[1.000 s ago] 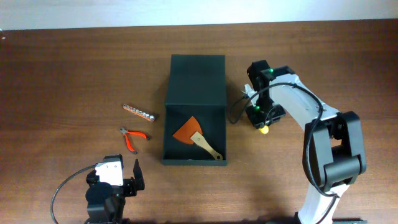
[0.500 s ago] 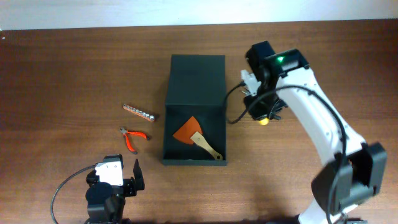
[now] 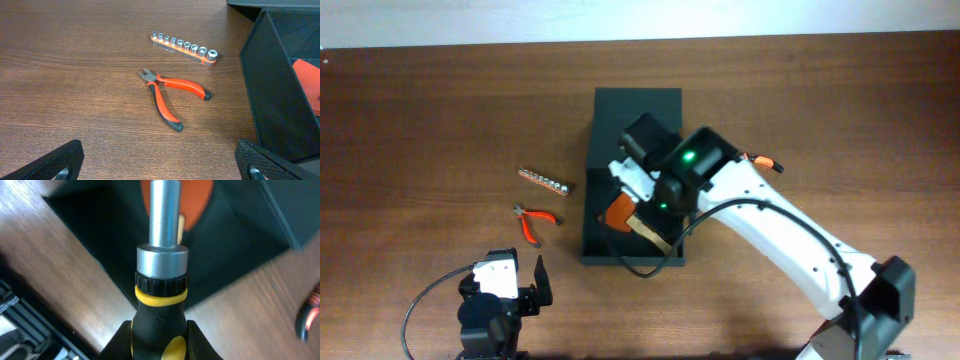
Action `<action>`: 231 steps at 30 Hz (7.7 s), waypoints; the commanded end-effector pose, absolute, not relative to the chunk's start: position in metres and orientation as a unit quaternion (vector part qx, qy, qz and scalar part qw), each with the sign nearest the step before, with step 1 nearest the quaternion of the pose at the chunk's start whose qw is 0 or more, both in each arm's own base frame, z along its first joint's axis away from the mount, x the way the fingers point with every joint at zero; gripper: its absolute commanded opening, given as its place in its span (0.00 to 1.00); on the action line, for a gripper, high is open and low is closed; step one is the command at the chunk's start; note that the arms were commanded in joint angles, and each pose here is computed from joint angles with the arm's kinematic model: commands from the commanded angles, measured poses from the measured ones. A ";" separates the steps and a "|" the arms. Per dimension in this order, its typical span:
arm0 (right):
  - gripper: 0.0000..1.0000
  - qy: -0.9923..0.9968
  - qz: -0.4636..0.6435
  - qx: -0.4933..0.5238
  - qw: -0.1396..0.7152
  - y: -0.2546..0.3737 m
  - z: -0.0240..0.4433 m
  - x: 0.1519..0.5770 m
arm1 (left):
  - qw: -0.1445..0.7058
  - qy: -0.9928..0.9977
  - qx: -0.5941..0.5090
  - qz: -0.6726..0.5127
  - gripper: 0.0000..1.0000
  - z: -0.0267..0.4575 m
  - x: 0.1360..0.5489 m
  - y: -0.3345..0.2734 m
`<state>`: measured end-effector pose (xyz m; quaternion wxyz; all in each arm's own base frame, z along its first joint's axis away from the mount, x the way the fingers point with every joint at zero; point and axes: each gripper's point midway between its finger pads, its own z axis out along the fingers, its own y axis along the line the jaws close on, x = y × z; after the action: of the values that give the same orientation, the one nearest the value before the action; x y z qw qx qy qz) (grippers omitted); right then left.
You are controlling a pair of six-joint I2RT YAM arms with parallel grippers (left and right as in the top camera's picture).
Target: Pack container
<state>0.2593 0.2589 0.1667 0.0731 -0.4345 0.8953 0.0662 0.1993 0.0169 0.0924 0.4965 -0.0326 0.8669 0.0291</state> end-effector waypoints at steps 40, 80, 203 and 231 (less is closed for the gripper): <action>0.80 0.881 0.069 -0.435 0.172 0.286 0.155 0.296 | 0.499 0.865 -0.039 0.028 0.99 0.092 0.200 0.018; 0.93 0.957 0.054 -0.285 -0.024 0.062 0.061 0.390 | 0.499 0.865 -0.039 0.028 0.99 0.092 0.200 0.018; 0.99 0.814 0.110 -0.388 0.418 0.176 0.332 0.195 | 0.499 0.865 -0.039 0.028 0.99 0.092 0.200 0.018; 0.99 0.786 0.214 -0.260 0.519 0.083 0.279 0.099 | 0.499 0.865 -0.039 0.028 0.99 0.092 0.200 0.018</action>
<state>0.0983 0.0842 0.2825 0.5214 -0.2669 0.7815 0.2149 0.1993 0.0169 0.0926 0.4969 -0.0328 0.8667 0.0290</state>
